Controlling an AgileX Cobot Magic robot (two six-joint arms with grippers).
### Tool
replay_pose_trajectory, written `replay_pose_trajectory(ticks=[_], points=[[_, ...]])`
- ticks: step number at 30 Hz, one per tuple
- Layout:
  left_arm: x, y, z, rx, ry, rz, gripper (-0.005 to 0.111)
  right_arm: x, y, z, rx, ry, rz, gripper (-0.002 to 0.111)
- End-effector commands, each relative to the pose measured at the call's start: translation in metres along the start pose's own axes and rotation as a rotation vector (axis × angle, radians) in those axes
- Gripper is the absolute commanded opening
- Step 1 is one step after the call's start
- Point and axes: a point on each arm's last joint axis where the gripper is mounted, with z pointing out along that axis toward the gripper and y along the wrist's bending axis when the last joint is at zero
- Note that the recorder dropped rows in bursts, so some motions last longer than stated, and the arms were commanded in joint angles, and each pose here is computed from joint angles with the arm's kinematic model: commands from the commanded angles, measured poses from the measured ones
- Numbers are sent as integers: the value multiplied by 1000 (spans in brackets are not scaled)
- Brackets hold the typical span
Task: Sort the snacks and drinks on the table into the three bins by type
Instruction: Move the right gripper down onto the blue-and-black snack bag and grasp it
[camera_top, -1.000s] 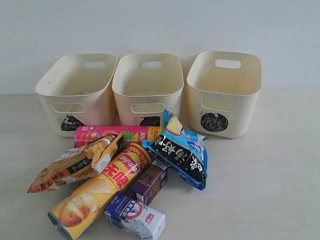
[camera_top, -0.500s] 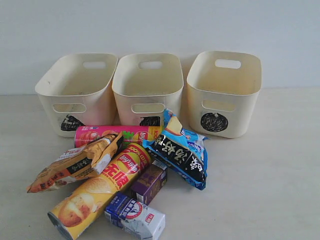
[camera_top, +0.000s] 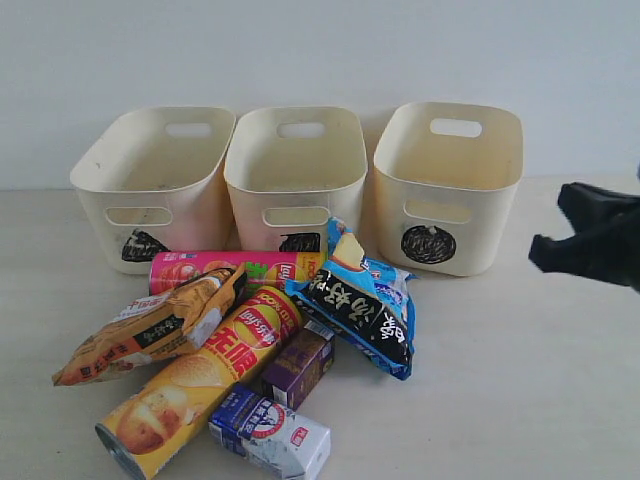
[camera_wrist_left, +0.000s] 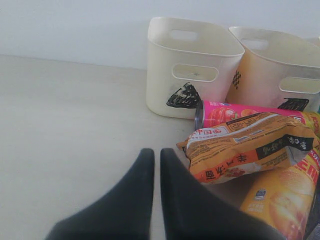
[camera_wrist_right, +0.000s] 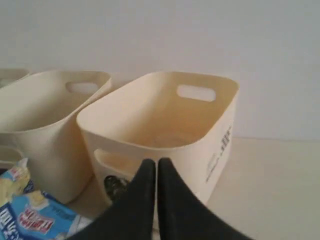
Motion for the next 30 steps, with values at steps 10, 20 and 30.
replay_pose_trajectory(ticks=[10,20,30], points=[[0,0,0,-3,-5,-3,4,54,71,32,-270,309,-437,0],[0,0,0,-3,-5,-3,4,51,108,45,-424,502,-673,0],[0,0,0,-3,-5,-3,4,52,123,46,-451,466,-644,105]])
